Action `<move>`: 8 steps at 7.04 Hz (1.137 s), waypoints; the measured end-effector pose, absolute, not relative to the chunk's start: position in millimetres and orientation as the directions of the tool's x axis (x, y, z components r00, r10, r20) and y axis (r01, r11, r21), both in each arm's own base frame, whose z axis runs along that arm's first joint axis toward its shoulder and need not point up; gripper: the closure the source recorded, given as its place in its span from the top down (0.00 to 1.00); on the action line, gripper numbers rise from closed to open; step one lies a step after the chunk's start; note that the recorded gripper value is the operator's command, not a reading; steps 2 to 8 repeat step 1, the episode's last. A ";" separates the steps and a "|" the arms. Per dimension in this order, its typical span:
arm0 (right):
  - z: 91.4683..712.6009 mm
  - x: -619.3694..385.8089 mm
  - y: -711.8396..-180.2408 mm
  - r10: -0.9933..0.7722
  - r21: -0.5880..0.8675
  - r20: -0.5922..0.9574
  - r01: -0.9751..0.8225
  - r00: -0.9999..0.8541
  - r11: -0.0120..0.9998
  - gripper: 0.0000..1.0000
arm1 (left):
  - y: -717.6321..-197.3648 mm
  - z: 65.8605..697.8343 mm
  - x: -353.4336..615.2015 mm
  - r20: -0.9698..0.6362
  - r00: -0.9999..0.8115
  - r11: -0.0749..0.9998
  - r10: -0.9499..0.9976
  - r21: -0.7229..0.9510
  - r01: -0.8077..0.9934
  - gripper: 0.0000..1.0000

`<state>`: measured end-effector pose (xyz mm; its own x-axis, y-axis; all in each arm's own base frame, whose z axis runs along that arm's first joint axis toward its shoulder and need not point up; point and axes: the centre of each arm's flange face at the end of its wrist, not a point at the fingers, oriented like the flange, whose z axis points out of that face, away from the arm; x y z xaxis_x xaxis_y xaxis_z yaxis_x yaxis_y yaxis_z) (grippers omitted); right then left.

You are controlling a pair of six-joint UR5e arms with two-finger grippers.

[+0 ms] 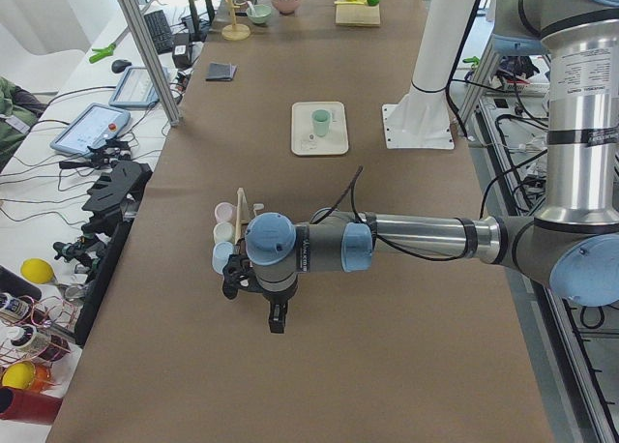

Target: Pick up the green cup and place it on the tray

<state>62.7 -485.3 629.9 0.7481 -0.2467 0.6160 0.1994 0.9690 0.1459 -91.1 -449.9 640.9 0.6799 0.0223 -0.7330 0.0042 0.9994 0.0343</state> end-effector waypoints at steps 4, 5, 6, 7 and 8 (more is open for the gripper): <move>630.0 62.7 -485.3 -0.247 0.146 0.616 0.200 0.748 0.969 1.00 | -449.7 641.4 -91.1 -0.733 0.680 0.999 0.021 0.033 0.005 0.99; 630.0 62.7 -485.3 -0.247 0.146 0.616 0.200 0.748 0.969 1.00 | -449.7 641.4 -91.1 -0.733 0.680 0.999 0.021 0.033 0.005 0.99; 630.0 62.7 -485.3 -0.247 0.146 0.616 0.200 0.748 0.969 1.00 | -449.7 641.4 -91.1 -0.733 0.680 0.999 0.021 0.033 0.005 0.99; 630.0 62.7 -485.3 -0.247 0.146 0.616 0.200 0.748 0.969 1.00 | -449.7 641.4 -91.1 -0.733 0.680 0.999 0.021 0.033 0.005 0.99; 630.0 62.7 -485.3 -0.247 0.146 0.616 0.200 0.748 0.969 1.00 | -449.7 641.4 -91.1 -0.733 0.680 0.999 0.021 0.033 0.005 0.99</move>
